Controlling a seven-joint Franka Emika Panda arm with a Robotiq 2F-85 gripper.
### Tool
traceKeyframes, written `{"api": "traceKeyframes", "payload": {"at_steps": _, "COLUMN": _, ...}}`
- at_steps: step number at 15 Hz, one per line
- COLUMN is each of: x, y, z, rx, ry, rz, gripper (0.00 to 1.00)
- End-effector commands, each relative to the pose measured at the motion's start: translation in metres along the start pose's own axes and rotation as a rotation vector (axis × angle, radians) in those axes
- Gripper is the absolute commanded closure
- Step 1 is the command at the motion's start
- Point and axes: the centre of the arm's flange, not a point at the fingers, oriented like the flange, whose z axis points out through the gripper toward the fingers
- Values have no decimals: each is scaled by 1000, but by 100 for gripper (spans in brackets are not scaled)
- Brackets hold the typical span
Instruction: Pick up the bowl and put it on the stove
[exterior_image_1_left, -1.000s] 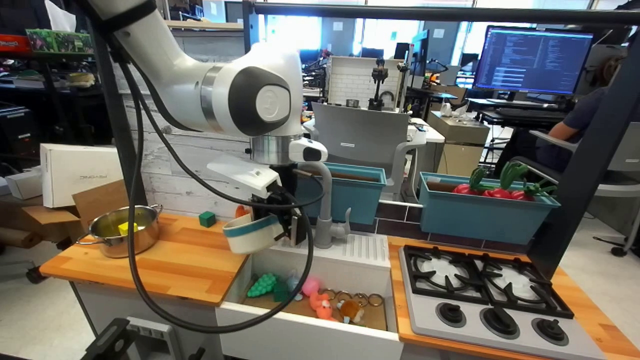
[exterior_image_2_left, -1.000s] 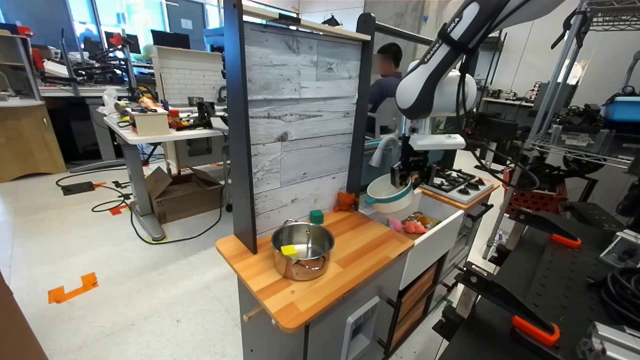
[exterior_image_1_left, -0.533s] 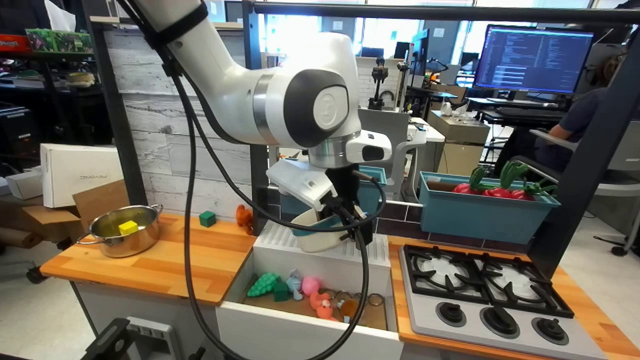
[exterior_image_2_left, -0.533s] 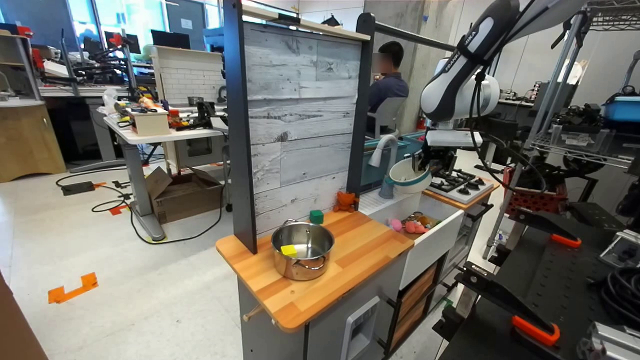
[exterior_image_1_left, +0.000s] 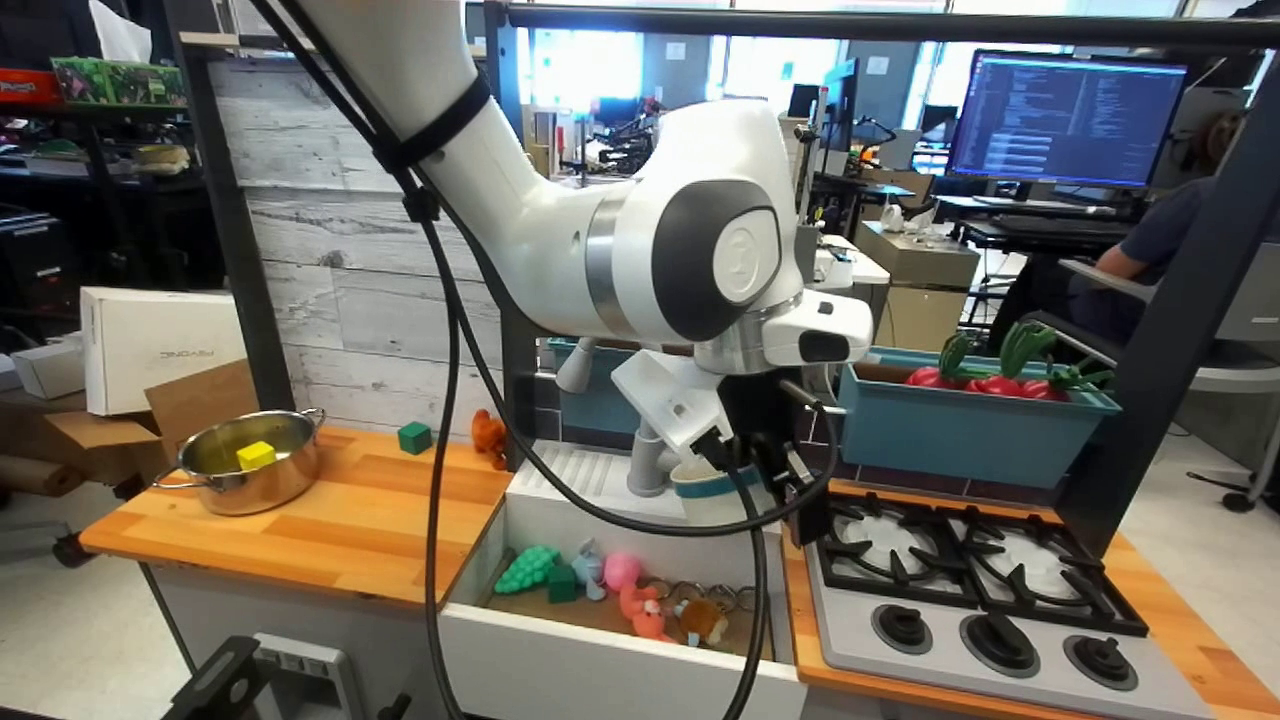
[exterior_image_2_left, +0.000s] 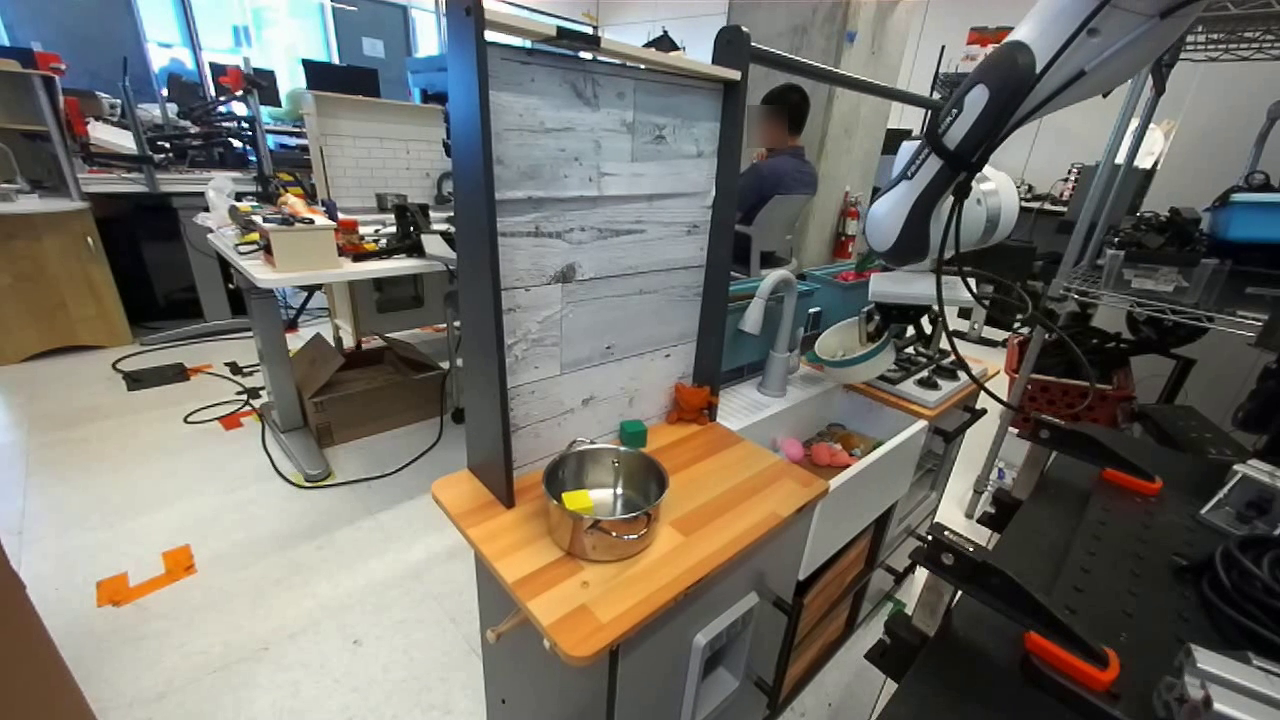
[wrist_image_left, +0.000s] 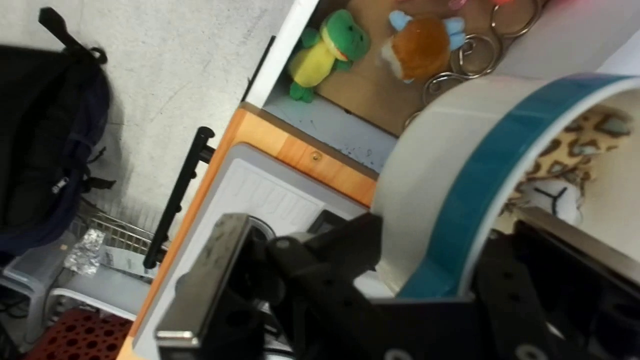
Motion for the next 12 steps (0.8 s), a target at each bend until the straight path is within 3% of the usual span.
{"api": "traceKeyframes", "payload": {"at_steps": 1, "x": 24, "y": 23, "z": 8, "rx": -36, "ry": -85, "rz": 120, "gripper": 99}}
{"api": "traceKeyframes", "payload": {"at_steps": 5, "x": 36, "y": 59, "z": 7, "rx": -55, "ry": -196, "rz": 228, "gripper": 99}}
{"api": "traceKeyframes", "payload": {"at_steps": 12, "x": 93, "y": 70, "z": -15, "rx": 110, "ry": 48, "rz": 498, "gripper": 99}}
